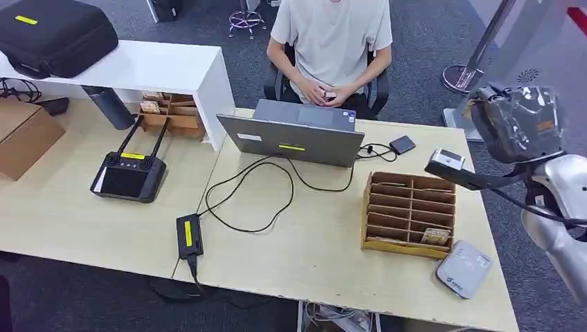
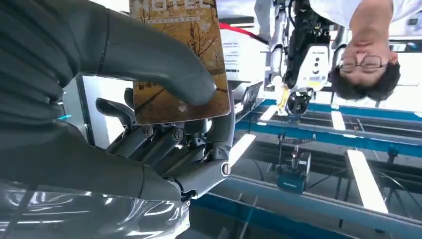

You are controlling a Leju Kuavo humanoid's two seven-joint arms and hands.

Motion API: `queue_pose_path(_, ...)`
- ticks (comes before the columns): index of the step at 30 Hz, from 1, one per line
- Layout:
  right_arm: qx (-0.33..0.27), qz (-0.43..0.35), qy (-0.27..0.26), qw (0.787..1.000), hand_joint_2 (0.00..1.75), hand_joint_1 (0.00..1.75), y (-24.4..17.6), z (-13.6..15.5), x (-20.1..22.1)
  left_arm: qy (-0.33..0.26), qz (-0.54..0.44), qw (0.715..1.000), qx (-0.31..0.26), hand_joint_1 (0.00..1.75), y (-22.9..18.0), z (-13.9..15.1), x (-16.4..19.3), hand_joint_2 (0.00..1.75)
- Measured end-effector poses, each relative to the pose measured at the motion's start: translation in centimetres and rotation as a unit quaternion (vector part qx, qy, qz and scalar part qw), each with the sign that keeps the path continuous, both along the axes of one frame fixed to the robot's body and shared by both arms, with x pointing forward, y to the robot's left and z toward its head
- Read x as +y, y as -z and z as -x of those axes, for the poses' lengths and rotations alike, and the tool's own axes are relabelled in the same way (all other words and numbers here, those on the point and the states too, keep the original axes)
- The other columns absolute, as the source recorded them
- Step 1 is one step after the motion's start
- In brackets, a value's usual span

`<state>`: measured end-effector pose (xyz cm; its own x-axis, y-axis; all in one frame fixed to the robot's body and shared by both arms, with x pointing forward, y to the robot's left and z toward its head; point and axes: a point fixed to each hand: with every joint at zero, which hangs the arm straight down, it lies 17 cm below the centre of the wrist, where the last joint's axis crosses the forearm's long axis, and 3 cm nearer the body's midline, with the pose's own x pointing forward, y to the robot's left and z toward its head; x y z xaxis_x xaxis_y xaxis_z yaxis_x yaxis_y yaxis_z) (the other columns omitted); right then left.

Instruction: Pass the card to the sensor for recognition and then transmit it.

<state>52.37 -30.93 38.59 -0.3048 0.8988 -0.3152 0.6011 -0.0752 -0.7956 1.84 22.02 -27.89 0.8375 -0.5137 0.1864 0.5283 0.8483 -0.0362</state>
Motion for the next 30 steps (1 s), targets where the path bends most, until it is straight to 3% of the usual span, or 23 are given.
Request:
queue_pose_path(8, -0.034, 0.037, 0.004, 0.999, 1.75, 1.75, -0.6, -3.0, 3.2, 0.047, -0.003, 0.999, -0.004, 0.0, 0.0, -0.6, 0.0, 1.75)
queue_pose_path(18, -0.001, 0.079, 0.013, 0.997, 1.75, 1.75, 1.2, -7.7, 8.1, 0.094, -0.002, 0.996, -0.003, 0.0, -0.1, -0.9, 0.0, 1.75)
queue_pose_path(30, 0.031, 0.093, 0.006, 0.995, 1.75, 1.75, 3.5, -9.1, 12.6, 0.115, -0.005, 0.993, -0.001, 0.0, -0.1, -1.1, 0.1, 1.75)
